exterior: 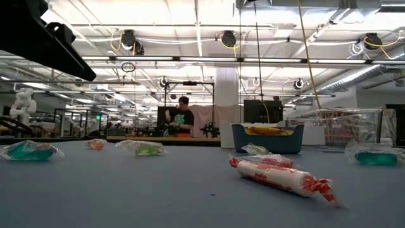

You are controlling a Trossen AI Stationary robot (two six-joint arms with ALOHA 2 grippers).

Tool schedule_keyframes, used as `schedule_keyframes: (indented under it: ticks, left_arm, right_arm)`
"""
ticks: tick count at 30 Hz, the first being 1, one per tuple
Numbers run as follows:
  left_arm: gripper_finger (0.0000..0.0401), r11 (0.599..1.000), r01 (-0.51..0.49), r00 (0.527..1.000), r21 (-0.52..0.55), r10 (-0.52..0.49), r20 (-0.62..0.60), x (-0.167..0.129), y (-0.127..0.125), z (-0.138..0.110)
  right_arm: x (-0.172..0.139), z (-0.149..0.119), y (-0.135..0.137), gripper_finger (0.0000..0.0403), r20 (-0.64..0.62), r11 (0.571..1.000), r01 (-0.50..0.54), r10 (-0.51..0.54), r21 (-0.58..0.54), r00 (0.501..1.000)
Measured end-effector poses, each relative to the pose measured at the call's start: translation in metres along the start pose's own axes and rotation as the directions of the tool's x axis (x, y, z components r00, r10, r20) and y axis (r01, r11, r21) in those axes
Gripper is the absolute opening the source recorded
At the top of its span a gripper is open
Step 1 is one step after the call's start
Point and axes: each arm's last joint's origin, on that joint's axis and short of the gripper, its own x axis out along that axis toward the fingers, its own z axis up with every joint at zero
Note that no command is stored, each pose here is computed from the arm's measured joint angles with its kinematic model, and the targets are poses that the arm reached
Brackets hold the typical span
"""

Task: Sort candy
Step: Put the center white candy into the white bin

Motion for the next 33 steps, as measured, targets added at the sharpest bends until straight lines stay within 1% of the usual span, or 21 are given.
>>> schedule_keyframes:
  ticks: [2,5,6,7,9,11,13,16,18,21,25,26,29,31,33]
  left_arm:
    - [0.0214,1.000,0.000,1.000,0.000,0.000,0.000,0.000,0.000,0.000]
    - [0.0214,1.000,0.000,1.000,0.000,0.000,0.000,0.000,0.000,0.000]
    - [0.0214,1.000,0.000,1.000,0.000,0.000,0.000,0.000,0.000,0.000]
    - [0.0214,1.000,0.000,1.000,0.000,0.000,0.000,0.000,0.000,0.000]
    - [0.0214,1.000,0.000,1.000,0.000,0.000,0.000,0.000,0.000,0.000]
    - [0.0214,1.000,0.000,1.000,0.000,0.000,0.000,0.000,0.000,0.000]
    - [0.0214,1.000,0.000,1.000,0.000,0.000,0.000,0.000,0.000,0.000]
    - [0.0214,1.000,0.000,1.000,-0.001,0.000,0.000,0.000,0.000,0.000]
    - [0.0214,1.000,0.000,1.000,-0.002,0.000,0.000,0.000,0.000,0.000]
    - [0.0214,1.000,0.025,0.999,-0.003,-0.025,-0.021,0.000,-0.001,-0.001]
    - [0.0214,0.997,0.067,0.993,-0.046,-0.071,-0.092,-0.003,-0.002,-0.006]
    - [0.0214,0.996,0.071,0.990,-0.056,-0.077,-0.115,-0.004,-0.001,-0.008]
    - [0.0214,0.995,0.060,0.976,-0.085,-0.077,-0.206,-0.009,0.000,-0.018]
    - [0.0214,0.992,0.035,0.962,-0.118,-0.066,-0.267,-0.012,0.002,-0.024]
    - [0.0214,0.989,0.007,0.944,-0.148,-0.056,-0.325,-0.016,0.004,-0.030]
  right_arm:
    - [0.000,0.000,0.000,0.0047,0.000,0.991,0.000,0.000,0.130,1.000]
    - [0.000,0.000,0.000,0.0047,0.000,0.952,0.000,0.000,0.305,1.000]
    - [0.000,0.000,0.000,0.0047,0.000,0.932,0.000,0.000,0.363,1.000]
    - [0.000,0.000,0.000,0.0047,0.002,0.902,0.000,-0.001,0.432,1.000]
    - [0.001,0.002,-0.001,0.0047,0.013,0.827,-0.004,-0.004,0.562,1.000]
    - [0.002,0.004,-0.002,0.0047,0.028,0.771,-0.011,-0.008,0.636,1.000]
    - [0.003,0.007,-0.004,0.0047,0.045,0.726,-0.027,-0.006,0.688,0.999]
    - [0.005,0.011,-0.006,0.0047,0.080,0.685,-0.059,0.001,0.726,0.997]
    - [0.006,0.013,-0.007,0.0047,0.096,0.680,-0.075,0.007,0.730,0.995]
    - [0.007,0.013,-0.008,0.0047,0.098,0.689,-0.076,0.007,0.721,0.995]
    - [0.009,0.012,-0.008,0.0048,0.088,0.722,-0.065,0.006,0.689,0.996]
    - [0.010,0.012,-0.006,0.0048,0.084,0.737,-0.061,0.006,0.673,0.996]
    - [0.015,0.010,0.001,0.0048,0.070,0.801,-0.051,0.012,0.597,0.997]
    - [0.019,0.008,0.007,0.0048,0.057,0.840,-0.044,0.015,0.540,0.998]
    - [0.024,0.006,0.013,0.0048,0.044,0.868,-0.039,0.019,0.494,0.999]
